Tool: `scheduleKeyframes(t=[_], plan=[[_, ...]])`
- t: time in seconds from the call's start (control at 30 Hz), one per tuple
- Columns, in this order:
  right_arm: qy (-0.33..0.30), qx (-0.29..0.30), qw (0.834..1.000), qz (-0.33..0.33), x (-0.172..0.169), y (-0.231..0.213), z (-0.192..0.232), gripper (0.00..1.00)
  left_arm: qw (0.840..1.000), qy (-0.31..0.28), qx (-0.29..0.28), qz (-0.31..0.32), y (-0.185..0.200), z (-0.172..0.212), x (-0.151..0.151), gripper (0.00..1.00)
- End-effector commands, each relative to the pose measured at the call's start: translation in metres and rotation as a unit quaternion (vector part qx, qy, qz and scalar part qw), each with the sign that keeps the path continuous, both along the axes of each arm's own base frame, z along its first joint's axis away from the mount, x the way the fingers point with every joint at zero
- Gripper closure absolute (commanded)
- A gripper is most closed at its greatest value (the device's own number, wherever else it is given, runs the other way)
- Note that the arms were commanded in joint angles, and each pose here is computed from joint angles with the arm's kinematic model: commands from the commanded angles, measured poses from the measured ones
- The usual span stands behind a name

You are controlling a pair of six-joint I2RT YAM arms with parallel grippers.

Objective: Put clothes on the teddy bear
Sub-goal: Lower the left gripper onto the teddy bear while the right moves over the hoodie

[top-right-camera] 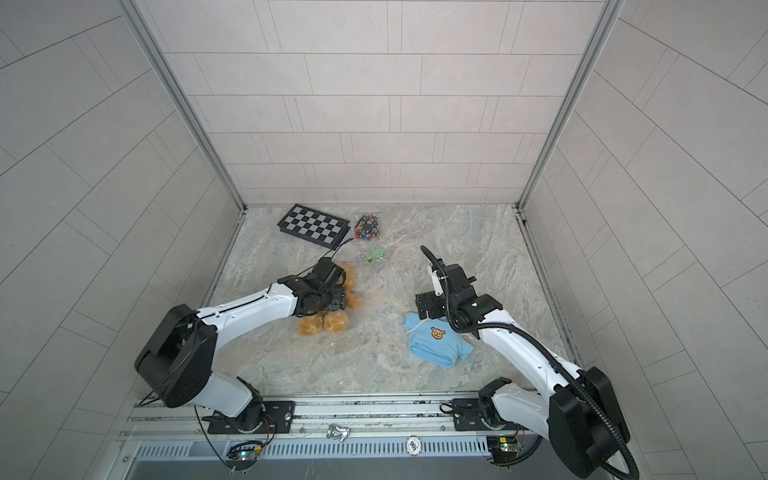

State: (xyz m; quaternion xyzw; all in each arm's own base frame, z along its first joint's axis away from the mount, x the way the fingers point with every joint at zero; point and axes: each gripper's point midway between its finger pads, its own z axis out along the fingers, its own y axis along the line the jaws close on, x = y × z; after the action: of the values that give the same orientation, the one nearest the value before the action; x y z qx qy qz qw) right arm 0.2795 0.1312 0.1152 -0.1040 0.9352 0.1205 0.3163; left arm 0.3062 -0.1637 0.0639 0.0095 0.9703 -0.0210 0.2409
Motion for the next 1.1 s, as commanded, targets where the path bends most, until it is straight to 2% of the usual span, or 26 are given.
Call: scheduleKeyframes(t=[0.0, 0.17, 0.23, 0.33, 0.4, 0.5, 0.6, 0.7, 0.87, 1.07], plan=[[0.009, -0.001, 1.000, 0.015, -0.008, 0.004, 0.007, 0.02, 0.999, -0.019, 0.027, -0.024, 0.004, 0.006, 0.007, 0.45], [0.023, 0.003, 0.999, 0.027, -0.017, 0.009, 0.003, 0.02, 0.992, -0.038, 0.025, -0.117, -0.016, 0.015, 0.005, 0.65], [0.023, 0.007, 0.999, 0.024, -0.016, 0.011, 0.005, 0.02, 0.982, -0.055, 0.023, -0.181, -0.037, 0.025, -0.002, 0.73], [0.013, 0.020, 1.000, 0.015, -0.013, 0.012, 0.010, 0.02, 0.958, -0.077, 0.051, -0.273, -0.061, 0.038, -0.024, 0.78], [0.005, 0.031, 0.999, 0.010, -0.009, 0.013, 0.015, 0.02, 0.945, -0.074, 0.063, -0.313, -0.067, 0.038, -0.039, 0.75], [0.004, 0.032, 0.999, 0.008, -0.005, 0.015, 0.015, 0.02, 0.939, -0.048, 0.063, -0.335, -0.062, 0.024, -0.054, 0.67], [0.010, 0.029, 1.000, 0.009, -0.002, 0.016, 0.011, 0.03, 0.940, -0.042, 0.065, -0.332, -0.062, 0.025, -0.054, 0.41], [0.007, 0.031, 0.999, 0.009, -0.002, 0.017, 0.015, 0.03, 0.948, -0.030, 0.036, -0.315, -0.069, 0.027, -0.054, 0.26], [0.000, 0.032, 0.999, 0.008, -0.010, 0.012, 0.027, 0.03, 0.966, 0.008, -0.016, -0.259, -0.078, 0.022, -0.059, 0.21], [0.029, 0.036, 0.999, 0.021, -0.040, 0.015, 0.024, 0.05, 0.976, 0.049, 0.012, -0.210, -0.066, -0.008, -0.060, 0.23]])
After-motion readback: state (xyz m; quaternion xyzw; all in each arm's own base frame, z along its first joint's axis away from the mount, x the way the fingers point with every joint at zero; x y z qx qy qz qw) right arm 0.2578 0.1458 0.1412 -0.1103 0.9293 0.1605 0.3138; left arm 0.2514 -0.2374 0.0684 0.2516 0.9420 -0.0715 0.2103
